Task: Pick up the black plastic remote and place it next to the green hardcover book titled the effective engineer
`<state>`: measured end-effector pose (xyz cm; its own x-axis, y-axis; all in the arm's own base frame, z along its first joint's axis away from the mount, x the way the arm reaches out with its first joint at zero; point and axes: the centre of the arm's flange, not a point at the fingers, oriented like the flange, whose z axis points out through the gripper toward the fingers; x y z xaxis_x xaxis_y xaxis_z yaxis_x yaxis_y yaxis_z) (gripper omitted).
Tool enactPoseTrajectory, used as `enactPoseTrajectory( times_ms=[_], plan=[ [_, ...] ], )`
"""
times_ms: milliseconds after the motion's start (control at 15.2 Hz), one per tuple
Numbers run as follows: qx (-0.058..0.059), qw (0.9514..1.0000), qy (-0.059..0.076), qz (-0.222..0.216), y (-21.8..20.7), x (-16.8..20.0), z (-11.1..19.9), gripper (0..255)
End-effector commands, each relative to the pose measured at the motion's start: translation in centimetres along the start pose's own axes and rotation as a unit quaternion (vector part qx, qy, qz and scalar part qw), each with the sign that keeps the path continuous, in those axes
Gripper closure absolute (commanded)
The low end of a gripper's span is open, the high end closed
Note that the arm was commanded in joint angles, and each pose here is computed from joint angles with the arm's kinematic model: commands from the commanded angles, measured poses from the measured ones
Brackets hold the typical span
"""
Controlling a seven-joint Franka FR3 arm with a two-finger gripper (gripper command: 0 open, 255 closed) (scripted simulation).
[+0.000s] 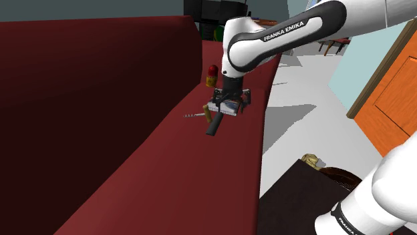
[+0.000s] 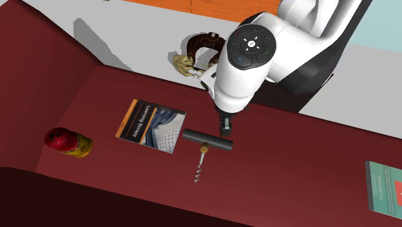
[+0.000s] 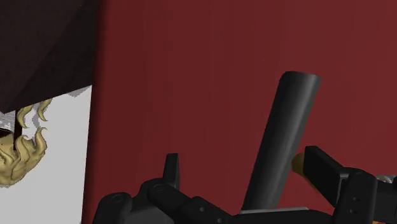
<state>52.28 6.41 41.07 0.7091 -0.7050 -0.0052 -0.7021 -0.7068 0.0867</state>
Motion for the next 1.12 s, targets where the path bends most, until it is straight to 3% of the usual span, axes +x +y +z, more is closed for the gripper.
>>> enactPoseTrajectory(
  times_ms=[0, 396, 1056],
  plan=[
    [-0.001, 0.9991, -0.003, 0.043, -2.1, 1.9, 1.4, 0],
    [-0.003, 0.9883, -0.009, 0.153, -6.0, 7.0, 5.1, 0],
    [-0.003, 0.9883, -0.009, 0.153, -6.0, 6.9, 9.1, 0]
  ],
)
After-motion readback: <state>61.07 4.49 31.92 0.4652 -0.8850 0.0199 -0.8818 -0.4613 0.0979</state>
